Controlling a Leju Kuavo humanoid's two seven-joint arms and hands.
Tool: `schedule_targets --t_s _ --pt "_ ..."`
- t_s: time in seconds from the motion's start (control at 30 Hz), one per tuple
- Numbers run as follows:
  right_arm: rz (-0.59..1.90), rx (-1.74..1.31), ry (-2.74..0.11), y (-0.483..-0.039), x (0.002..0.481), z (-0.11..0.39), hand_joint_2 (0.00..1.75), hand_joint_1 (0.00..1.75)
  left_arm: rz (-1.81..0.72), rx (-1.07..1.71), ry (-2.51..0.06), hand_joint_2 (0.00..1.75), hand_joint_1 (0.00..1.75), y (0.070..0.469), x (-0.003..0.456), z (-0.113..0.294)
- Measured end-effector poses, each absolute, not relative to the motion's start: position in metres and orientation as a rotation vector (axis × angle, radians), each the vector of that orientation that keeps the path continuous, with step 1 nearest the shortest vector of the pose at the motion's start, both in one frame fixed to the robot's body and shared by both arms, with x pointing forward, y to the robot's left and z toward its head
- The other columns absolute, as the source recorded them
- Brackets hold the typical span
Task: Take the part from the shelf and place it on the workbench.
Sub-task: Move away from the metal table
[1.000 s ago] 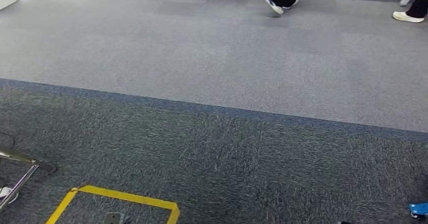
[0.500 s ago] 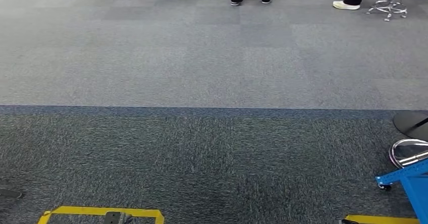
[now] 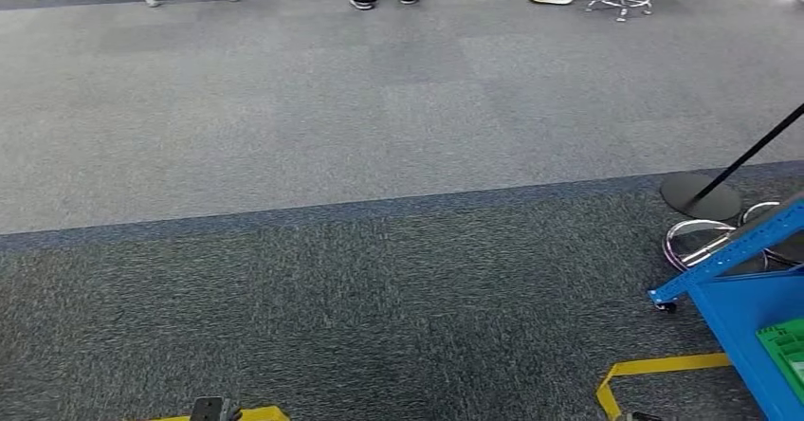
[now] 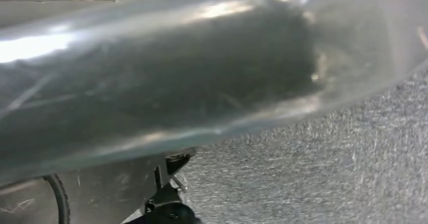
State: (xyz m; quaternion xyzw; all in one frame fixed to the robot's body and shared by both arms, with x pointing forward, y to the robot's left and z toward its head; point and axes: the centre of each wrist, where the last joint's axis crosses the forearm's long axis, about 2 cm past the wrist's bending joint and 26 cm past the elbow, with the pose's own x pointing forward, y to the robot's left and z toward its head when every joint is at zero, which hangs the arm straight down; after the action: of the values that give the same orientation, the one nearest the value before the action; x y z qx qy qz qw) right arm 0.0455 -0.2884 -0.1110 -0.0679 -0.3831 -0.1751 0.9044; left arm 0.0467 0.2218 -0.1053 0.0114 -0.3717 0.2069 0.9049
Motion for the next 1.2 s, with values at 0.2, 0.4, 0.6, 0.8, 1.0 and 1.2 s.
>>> schedule_targets --t_s 0.2,0.4,0.6,0.8,1.0,1.2 --pt "-0.39 -0.148 -0.784 -0.288 0.048 -0.111 0.0 0.0 0.419 0.028 -0.78 0.0 0.0 0.226 0.051 -0.105" --pt "-0.414 -0.153 -0.79 -0.288 0.052 -0.11 0.0 0.0 0.413 0.027 -0.788 0.0 0.0 0.227 0.05 -0.106" --pt "-0.423 -0.15 -0.79 -0.286 0.053 -0.11 0.0 0.0 0.41 0.032 -0.795 0.0 0.0 0.231 0.052 -0.106" --pt "-0.426 -0.15 -0.794 -0.286 0.055 -0.11 0.0 0.0 0.412 0.029 -0.793 0.0 0.0 0.23 0.052 -0.106" --pt "-0.438 -0.152 -0.793 -0.286 0.055 -0.11 0.0 0.0 0.413 0.025 -0.8 0.0 0.0 0.23 0.054 -0.106" --pt "-0.451 -0.156 -0.789 -0.287 0.052 -0.11 0.0 0.0 0.411 0.021 -0.814 0.0 0.0 0.23 0.061 -0.105"
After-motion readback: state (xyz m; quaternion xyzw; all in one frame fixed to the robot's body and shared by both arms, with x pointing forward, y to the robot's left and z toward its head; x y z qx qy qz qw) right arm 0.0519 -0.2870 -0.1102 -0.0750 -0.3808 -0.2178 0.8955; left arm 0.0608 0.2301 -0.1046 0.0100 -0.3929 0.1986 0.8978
